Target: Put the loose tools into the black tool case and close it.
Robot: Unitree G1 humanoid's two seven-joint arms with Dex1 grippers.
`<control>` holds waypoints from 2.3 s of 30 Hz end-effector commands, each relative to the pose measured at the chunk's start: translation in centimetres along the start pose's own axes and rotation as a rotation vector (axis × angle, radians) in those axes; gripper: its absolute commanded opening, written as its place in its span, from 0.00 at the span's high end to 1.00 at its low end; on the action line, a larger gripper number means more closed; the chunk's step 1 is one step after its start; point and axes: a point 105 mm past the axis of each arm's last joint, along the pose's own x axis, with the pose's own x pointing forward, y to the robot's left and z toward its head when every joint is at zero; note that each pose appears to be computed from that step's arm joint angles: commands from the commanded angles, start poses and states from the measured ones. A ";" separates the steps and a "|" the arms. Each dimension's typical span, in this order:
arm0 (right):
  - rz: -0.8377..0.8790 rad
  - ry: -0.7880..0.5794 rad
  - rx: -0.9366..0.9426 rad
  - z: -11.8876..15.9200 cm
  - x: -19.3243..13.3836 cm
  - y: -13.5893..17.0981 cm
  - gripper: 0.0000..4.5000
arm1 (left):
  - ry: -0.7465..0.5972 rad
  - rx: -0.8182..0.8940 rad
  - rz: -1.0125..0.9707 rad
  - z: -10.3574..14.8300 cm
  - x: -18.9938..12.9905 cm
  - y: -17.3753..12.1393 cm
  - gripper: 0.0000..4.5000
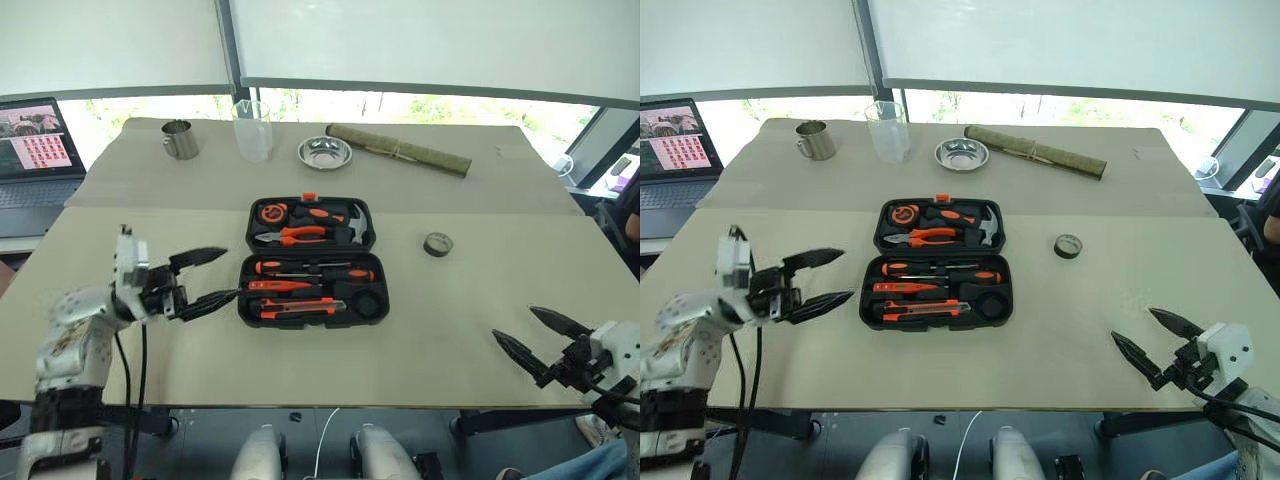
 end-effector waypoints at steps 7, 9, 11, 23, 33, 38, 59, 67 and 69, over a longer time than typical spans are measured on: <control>0.189 0.343 -0.196 4.4 9.1 -1.9 0.00 | 0.012 -0.080 -0.187 1.2 3.5 -2.2 0.02; 0.197 0.353 -0.254 5.1 11.0 -2.4 0.00 | 0.019 -0.074 -0.204 1.1 4.2 -2.3 0.02; 0.202 0.391 -0.291 5.1 12.4 -2.8 0.00 | 0.021 -0.055 -0.215 1.1 4.6 -2.3 0.02; 0.270 0.408 -0.401 5.2 17.5 -2.1 0.86 | 0.038 -0.031 -0.237 0.7 4.7 -3.1 0.00; 0.768 0.115 -0.290 13.1 14.6 5.5 0.98 | 0.081 0.026 -0.237 0.1 2.9 -3.5 0.00; 1.003 0.177 -0.228 12.8 10.8 12.9 0.98 | 0.145 0.031 -0.220 -1.4 1.2 -4.2 0.00; 0.860 0.383 -0.403 6.8 12.8 14.7 0.82 | 0.103 0.021 -0.193 -1.1 1.7 -4.7 0.00; 0.981 0.213 -0.329 10.8 11.4 12.8 0.35 | 0.132 -0.097 0.056 -0.7 0.7 -1.2 0.00; 1.009 0.186 -0.274 11.4 10.5 11.7 0.35 | 0.114 -0.123 0.158 -0.4 0.3 0.5 0.00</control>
